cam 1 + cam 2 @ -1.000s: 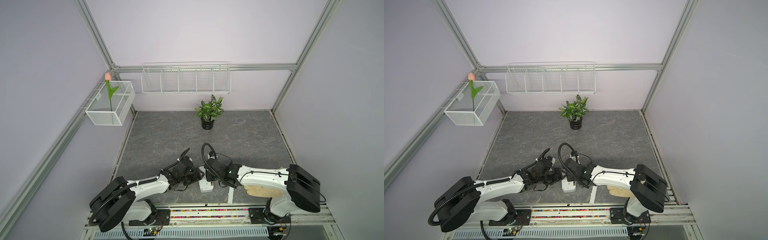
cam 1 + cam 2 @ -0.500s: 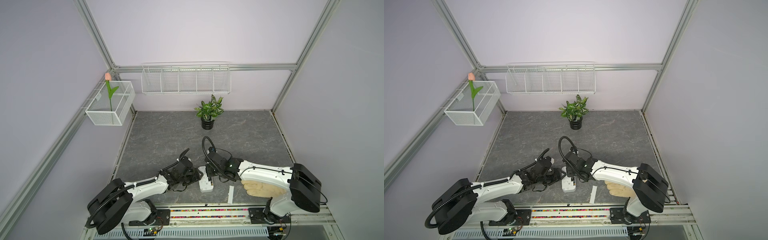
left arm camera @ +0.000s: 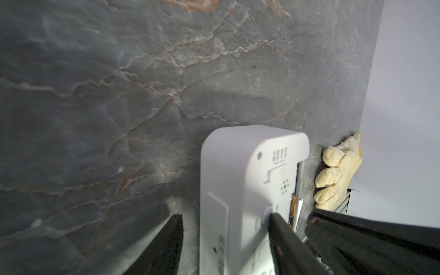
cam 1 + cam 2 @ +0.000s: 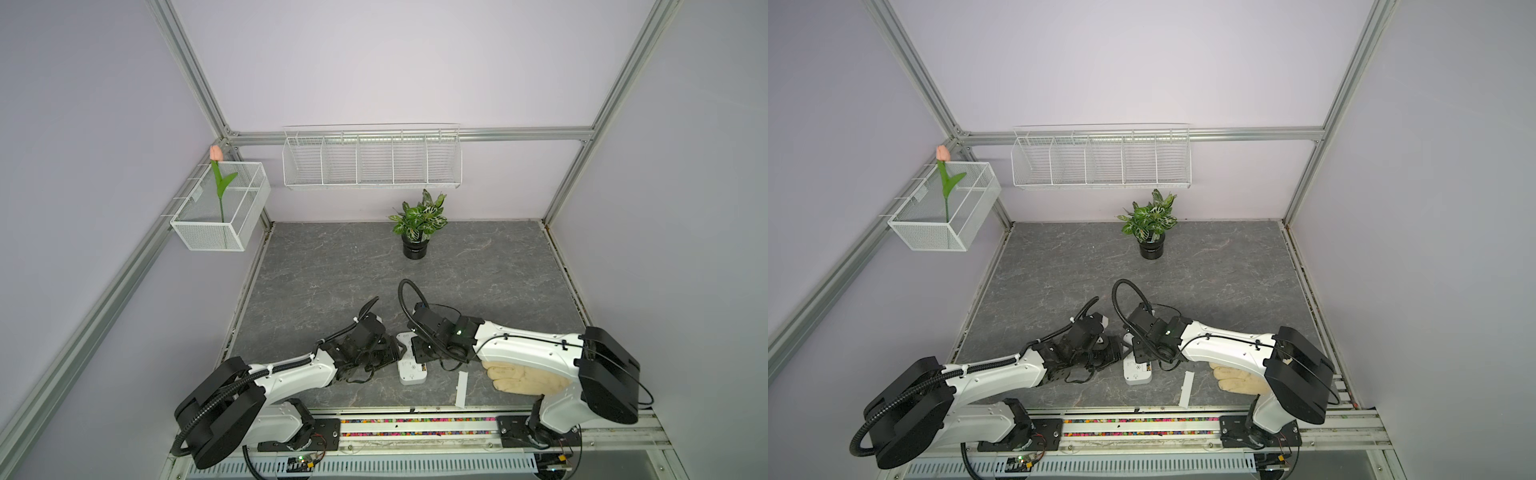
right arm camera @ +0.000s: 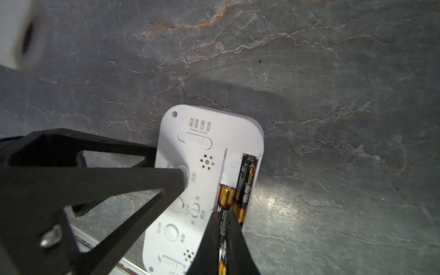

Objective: Insert the battery into the alarm
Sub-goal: Install the battery in the alarm.

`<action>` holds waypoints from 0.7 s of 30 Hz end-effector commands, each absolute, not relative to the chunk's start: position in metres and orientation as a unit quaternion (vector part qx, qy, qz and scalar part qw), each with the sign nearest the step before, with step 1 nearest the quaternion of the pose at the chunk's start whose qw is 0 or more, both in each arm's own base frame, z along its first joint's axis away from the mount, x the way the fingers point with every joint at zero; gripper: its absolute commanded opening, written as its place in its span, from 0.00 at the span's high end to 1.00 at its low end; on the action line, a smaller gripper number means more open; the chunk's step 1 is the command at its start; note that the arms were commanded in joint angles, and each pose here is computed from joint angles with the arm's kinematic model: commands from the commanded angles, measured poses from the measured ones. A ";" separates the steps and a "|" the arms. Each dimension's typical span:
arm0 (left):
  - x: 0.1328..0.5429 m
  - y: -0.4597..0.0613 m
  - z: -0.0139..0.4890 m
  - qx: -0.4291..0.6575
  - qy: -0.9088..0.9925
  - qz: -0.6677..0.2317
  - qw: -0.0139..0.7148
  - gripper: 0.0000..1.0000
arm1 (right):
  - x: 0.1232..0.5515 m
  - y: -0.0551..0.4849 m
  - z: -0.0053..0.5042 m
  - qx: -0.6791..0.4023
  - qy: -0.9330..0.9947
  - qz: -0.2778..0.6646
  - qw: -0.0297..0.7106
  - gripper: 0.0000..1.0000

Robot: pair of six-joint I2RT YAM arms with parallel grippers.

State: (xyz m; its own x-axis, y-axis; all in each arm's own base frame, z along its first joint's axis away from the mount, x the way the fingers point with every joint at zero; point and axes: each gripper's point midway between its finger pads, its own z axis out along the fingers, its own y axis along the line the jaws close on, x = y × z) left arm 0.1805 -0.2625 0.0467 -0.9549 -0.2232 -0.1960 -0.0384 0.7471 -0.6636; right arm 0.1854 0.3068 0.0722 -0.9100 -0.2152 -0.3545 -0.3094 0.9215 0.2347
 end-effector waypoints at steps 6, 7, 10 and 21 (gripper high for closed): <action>0.170 -0.244 0.024 -0.084 0.943 -0.300 0.113 0.41 | 0.184 0.306 0.062 -0.146 0.971 0.116 0.149 0.93; 0.170 -0.244 0.023 -0.084 0.943 -0.300 0.113 0.41 | 0.183 0.304 0.060 -0.146 0.972 0.114 0.146 0.93; 0.170 -0.244 0.022 -0.084 0.944 -0.299 0.112 0.41 | 0.179 0.301 0.053 -0.148 0.974 0.105 0.136 0.93; 0.169 -0.242 0.020 -0.086 0.944 -0.299 0.113 0.41 | 0.157 0.280 0.018 -0.161 0.983 0.031 0.087 0.93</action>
